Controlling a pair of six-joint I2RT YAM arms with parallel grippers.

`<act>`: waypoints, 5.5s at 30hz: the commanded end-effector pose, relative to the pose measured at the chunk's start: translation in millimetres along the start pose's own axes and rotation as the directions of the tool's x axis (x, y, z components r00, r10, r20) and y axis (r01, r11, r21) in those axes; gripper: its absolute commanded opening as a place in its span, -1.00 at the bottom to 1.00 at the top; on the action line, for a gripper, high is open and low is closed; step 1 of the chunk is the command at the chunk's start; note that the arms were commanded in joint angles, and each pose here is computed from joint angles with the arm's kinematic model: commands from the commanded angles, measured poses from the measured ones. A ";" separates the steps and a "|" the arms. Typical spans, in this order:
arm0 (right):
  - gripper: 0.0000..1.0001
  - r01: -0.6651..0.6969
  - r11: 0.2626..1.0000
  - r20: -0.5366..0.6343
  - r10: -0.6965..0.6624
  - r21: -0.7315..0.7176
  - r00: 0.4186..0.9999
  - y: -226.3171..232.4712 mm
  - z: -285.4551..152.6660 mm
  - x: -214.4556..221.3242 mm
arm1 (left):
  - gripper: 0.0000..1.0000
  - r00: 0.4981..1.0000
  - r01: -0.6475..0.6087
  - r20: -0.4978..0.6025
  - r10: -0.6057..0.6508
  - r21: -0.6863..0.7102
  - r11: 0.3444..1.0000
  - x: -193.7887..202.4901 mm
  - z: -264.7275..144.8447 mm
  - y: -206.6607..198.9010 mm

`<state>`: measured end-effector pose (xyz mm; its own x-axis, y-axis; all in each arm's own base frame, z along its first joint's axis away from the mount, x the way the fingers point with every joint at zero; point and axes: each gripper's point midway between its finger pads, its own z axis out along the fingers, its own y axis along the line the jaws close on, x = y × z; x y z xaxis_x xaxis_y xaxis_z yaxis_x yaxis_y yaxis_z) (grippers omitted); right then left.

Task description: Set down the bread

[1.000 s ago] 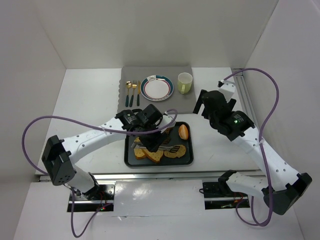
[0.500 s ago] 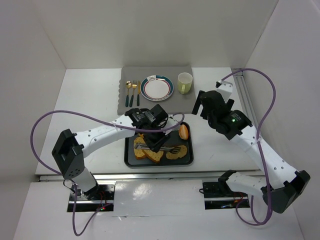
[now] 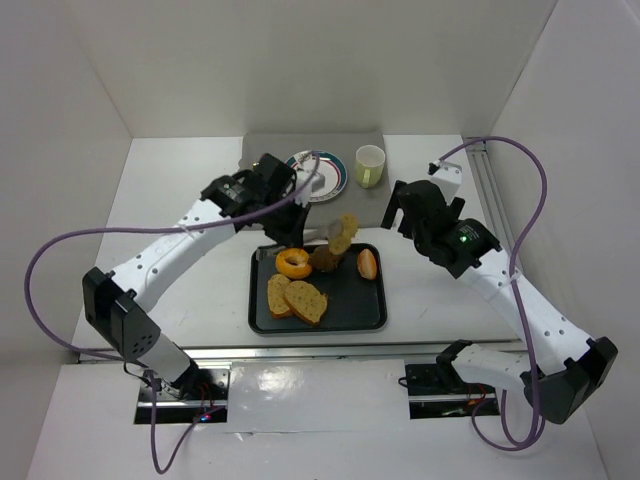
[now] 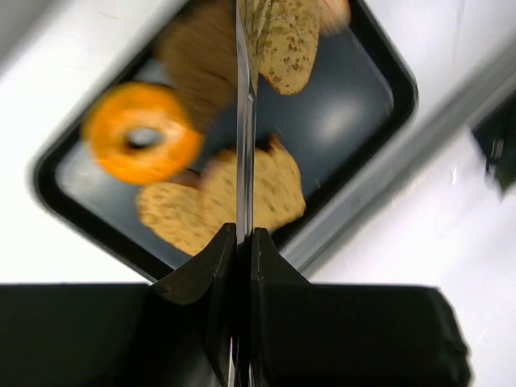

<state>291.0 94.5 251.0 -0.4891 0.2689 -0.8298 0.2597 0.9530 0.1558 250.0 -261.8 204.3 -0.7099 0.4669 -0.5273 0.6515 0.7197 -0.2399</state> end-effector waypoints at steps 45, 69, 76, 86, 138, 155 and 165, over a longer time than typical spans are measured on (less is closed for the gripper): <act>1.00 -0.046 0.999 -0.022 0.046 -0.005 0.999 -7.5 1.1 11.1 | 0.10 0.914 0.357 0.233 -0.333 -0.066 0.932 -84.0 9.8 25.4; 1.00 -0.056 0.998 0.002 0.056 0.023 0.998 -22.8 -8.4 9.7 | 0.27 0.895 0.446 -0.001 -0.447 0.066 0.893 -26.9 81.7 -48.8; 1.00 -0.051 0.998 -0.004 0.051 0.028 0.999 -24.0 -7.0 13.0 | 0.34 0.894 0.445 -0.060 -0.443 0.034 0.895 -14.9 98.4 -51.9; 1.00 -0.051 0.998 -0.010 0.051 0.020 0.999 -20.6 -3.3 15.6 | -0.20 0.906 0.423 -0.017 -0.423 0.028 0.906 -33.2 79.4 -52.7; 1.00 -0.044 0.998 -0.086 0.039 -0.050 0.996 9.6 12.0 25.5 | 0.23 0.851 0.382 0.427 -0.305 -0.107 0.918 -176.7 -27.8 127.9; 1.00 -0.031 0.996 -0.077 0.025 -0.083 0.997 14.0 11.3 23.7 | 0.37 0.973 0.217 0.105 -0.204 -0.127 0.968 16.6 -29.4 34.1; 1.00 -0.031 0.996 -0.077 0.025 -0.083 0.997 14.1 11.3 23.7 | 0.37 0.981 0.194 0.020 -0.193 -0.098 0.976 33.1 -7.4 25.6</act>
<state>282.7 109.9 206.1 -0.6065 0.2718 -0.7472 0.2183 0.9606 0.1722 240.5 -214.0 187.1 -0.8359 0.2801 -0.4720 0.4299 0.8688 -0.2459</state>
